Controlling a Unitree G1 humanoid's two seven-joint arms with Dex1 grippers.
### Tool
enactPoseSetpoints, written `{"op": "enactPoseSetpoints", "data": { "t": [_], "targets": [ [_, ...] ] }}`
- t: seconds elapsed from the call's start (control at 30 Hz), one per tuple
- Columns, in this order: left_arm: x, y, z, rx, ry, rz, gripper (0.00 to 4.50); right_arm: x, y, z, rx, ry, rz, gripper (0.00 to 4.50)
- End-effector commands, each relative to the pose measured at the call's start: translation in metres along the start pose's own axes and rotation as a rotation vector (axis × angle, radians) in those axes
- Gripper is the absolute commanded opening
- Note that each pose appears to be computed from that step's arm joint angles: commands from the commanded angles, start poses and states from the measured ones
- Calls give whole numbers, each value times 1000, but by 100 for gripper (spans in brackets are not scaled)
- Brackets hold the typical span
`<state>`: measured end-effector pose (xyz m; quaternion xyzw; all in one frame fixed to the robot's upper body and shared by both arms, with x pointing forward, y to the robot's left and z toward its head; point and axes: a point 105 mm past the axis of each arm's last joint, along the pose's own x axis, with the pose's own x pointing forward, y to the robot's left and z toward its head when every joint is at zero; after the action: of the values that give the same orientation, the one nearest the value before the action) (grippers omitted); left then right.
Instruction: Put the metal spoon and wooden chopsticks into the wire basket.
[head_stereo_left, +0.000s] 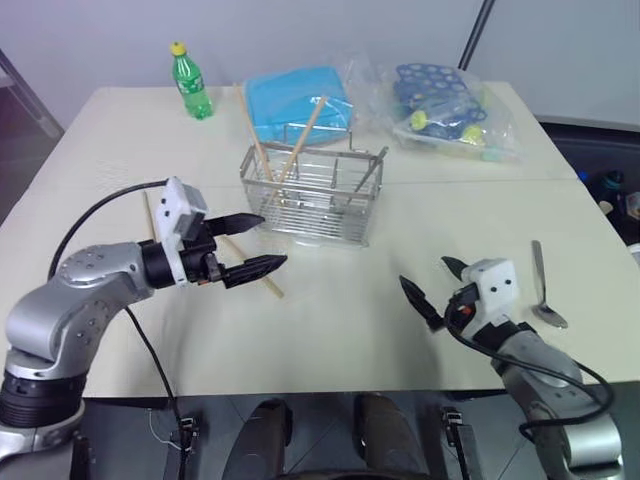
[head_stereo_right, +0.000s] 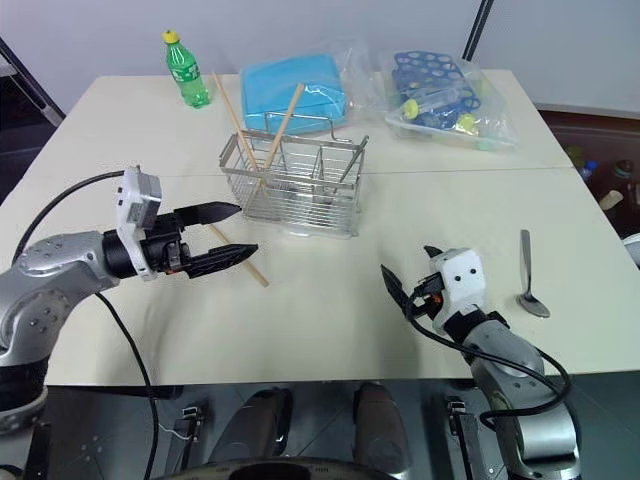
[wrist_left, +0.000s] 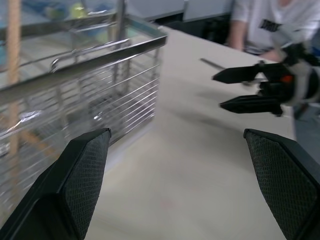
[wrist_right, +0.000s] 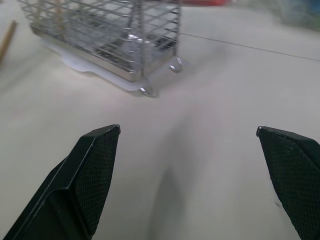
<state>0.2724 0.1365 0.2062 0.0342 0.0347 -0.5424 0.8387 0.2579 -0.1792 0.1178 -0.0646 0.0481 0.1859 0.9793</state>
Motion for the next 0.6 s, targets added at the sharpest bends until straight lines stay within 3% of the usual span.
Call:
{"op": "enactPoseSetpoints", "data": {
  "t": [0.03, 0.3, 0.6],
  "targets": [
    [4, -7, 5, -9, -12, -92, 447, -6, -7, 13, -30, -23, -24, 450],
    [14, -26, 12, -70, -36, -290, 447, -10, -55, 28, 54, 81, -227, 450],
    [23, -24, 9, -49, -41, -324, 447, -26, -100, 48, 80, 158, -417, 450]
  ]
}}
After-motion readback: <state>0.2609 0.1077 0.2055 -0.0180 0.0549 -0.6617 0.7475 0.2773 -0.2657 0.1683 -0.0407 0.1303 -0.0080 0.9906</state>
